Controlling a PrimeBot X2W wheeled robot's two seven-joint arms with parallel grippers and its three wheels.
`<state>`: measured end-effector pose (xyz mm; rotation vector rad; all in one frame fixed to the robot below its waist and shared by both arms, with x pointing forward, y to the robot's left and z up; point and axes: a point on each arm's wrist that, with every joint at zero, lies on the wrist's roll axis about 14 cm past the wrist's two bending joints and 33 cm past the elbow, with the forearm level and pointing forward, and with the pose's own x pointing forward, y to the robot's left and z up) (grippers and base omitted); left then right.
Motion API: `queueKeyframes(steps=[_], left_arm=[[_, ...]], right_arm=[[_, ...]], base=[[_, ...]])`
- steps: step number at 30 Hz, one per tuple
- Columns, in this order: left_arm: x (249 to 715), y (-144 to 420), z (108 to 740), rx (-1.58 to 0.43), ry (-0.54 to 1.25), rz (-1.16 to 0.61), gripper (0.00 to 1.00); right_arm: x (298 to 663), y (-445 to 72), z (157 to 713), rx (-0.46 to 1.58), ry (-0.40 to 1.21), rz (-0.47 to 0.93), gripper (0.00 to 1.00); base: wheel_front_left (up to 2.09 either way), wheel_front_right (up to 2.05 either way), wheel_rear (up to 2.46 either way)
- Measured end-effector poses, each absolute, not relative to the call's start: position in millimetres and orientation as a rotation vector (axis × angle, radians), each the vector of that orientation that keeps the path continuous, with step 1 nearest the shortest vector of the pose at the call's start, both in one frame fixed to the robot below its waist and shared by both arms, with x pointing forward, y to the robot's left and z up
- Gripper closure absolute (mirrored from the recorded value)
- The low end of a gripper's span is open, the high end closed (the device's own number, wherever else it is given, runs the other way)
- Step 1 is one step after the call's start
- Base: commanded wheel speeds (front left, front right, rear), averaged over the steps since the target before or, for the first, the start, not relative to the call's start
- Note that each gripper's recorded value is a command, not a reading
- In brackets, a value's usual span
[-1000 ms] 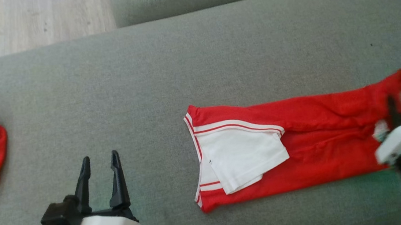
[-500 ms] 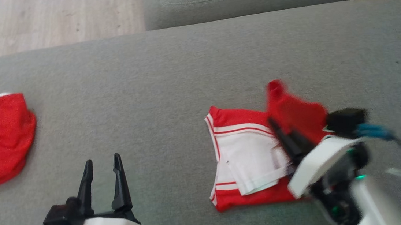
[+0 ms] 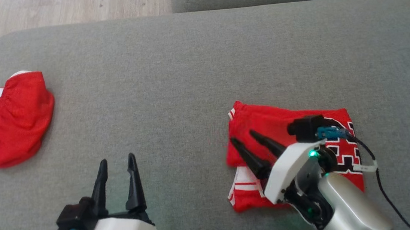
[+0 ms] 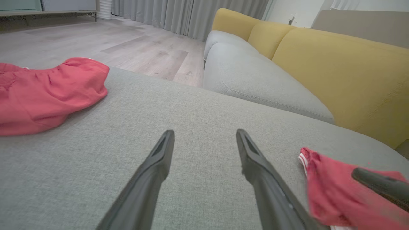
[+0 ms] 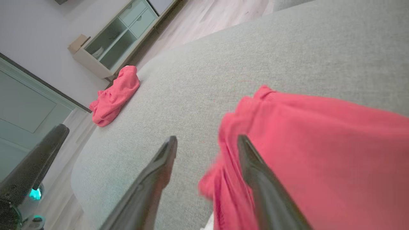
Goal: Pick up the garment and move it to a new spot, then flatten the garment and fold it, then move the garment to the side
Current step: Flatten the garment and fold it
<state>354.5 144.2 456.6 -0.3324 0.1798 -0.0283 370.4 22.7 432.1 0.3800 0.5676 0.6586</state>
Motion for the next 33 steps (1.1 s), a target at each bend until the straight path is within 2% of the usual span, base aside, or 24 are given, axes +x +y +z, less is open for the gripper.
queueKeyframes(steps=[7, 12, 18, 23, 29, 33], left_arm=[[356.6, 139.5, 451.3, -0.337, 0.195, -0.039, 0.0], [364.7, 131.3, 456.5, -0.325, 0.178, -0.075, 0.0], [376.4, 115.7, 473.7, -0.306, 0.125, -0.139, 0.0], [377.3, 110.1, 480.1, -0.31, 0.107, -0.154, 0.0], [369.3, 116.7, 475.5, -0.303, 0.113, -0.131, 0.0], [341.3, 133.0, 451.0, -0.293, 0.178, -0.075, 0.0]], right_arm=[[406.6, 13.8, 466.7, 0.403, 0.383, 0.618, 0.0], [437.6, -28.6, 492.8, 0.291, 0.192, 0.492, 0.0], [451.8, -79.8, 522.2, 0.174, 0.042, 0.349, 0.0], [434.7, -110.8, 512.5, 0.129, 0.035, 0.26, 0.0], [391.7, -148.7, 472.0, 0.136, 0.114, 0.143, 0.0], [366.8, -164.2, 463.7, 0.147, 0.106, 0.09, 0.0]], base=[[0.0, 0.0, 0.0], [0.0, 0.0, 0.0], [0.0, 0.0, 0.0], [0.0, 0.0, 0.0], [0.0, 0.0, 0.0], [0.0, 0.0, 0.0]])
